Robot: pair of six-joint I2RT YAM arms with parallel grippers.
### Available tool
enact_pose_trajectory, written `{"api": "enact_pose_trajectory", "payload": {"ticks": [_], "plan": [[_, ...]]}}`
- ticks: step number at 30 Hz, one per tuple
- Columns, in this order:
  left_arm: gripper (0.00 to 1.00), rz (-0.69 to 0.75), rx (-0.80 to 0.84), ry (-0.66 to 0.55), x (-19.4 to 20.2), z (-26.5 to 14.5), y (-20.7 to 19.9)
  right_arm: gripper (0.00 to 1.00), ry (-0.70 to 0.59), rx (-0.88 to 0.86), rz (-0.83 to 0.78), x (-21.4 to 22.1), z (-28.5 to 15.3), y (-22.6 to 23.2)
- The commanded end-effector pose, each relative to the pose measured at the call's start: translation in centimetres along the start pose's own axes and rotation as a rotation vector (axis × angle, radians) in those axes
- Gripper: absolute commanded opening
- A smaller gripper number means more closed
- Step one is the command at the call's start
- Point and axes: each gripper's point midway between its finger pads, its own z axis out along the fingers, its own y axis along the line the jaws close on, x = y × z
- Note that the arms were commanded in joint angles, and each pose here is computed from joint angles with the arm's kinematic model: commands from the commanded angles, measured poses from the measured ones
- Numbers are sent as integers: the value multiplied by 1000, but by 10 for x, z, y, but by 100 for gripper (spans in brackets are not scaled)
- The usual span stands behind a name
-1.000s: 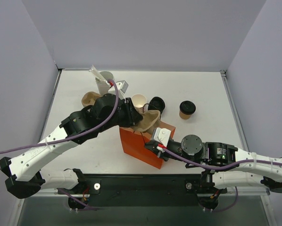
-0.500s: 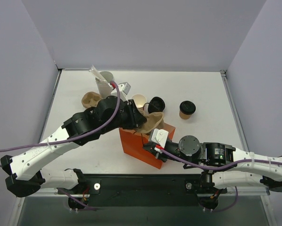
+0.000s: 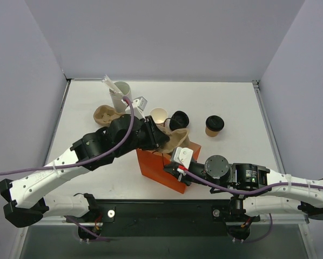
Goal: Pack the takeout coffee
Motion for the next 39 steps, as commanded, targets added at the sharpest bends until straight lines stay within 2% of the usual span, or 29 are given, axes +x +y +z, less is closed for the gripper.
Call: {"api": "enact_pose_trajectory", "payload": {"ticks": [1,7,22,29,39], "plan": [[24,-39,73,-6,2,-12,-17,4,-47,33,27,-11,0,-5],[24,11,77,-29,-11,-20,-29,4,-46,33,31,-11,2,-5],[24,-14,102,-26,-9,-25,-29,4,-45,36,37,-13,3,-5],[24,-2,148,-43,-19,-34,-43,4,-56,26,48,-14,3,-2],[24,-15,128,-46,-19,-37,-36,4,-45,26,46,-12,5,-2]]}}
